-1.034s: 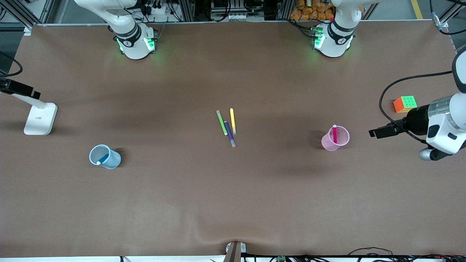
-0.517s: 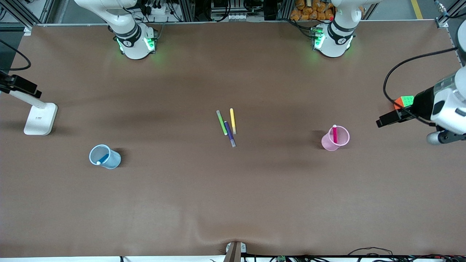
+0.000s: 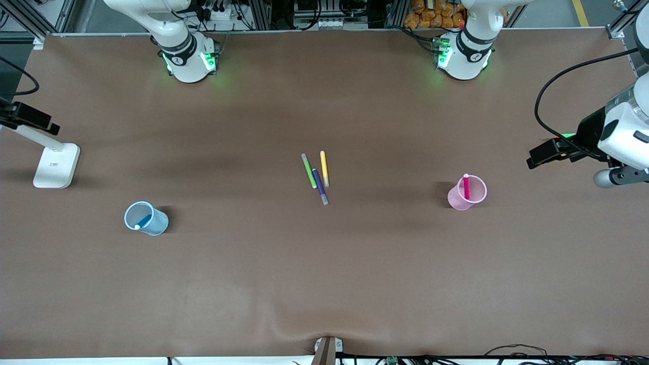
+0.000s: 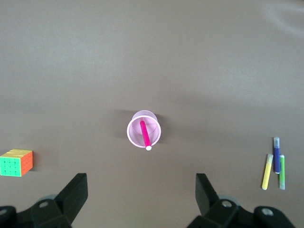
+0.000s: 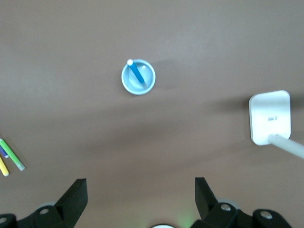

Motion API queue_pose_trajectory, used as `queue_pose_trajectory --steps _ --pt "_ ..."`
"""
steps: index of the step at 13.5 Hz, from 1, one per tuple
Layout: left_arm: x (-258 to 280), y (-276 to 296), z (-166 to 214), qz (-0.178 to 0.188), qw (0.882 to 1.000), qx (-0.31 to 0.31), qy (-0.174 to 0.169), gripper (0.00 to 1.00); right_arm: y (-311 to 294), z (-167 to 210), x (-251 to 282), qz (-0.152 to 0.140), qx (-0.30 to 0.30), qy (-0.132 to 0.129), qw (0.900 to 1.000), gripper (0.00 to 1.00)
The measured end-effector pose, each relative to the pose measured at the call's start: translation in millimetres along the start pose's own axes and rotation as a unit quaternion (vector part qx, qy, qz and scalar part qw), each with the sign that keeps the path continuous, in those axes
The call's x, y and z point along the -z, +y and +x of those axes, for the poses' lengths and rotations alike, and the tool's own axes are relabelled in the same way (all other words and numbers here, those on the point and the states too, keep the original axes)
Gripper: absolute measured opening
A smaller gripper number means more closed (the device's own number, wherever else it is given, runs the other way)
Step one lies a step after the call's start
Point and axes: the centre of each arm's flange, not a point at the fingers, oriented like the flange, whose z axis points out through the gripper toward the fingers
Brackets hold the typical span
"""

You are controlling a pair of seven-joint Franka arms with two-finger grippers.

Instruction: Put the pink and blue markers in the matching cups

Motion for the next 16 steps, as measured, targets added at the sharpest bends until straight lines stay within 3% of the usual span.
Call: queue_pose_trajectory --steps 16 --pt "22.4 -7.6 -14.8 0.012 0.998 -0.047 0.026 1.0 -1.5 -1.2 9.1 -0.003 0.008 0.006 1.0 1.0"
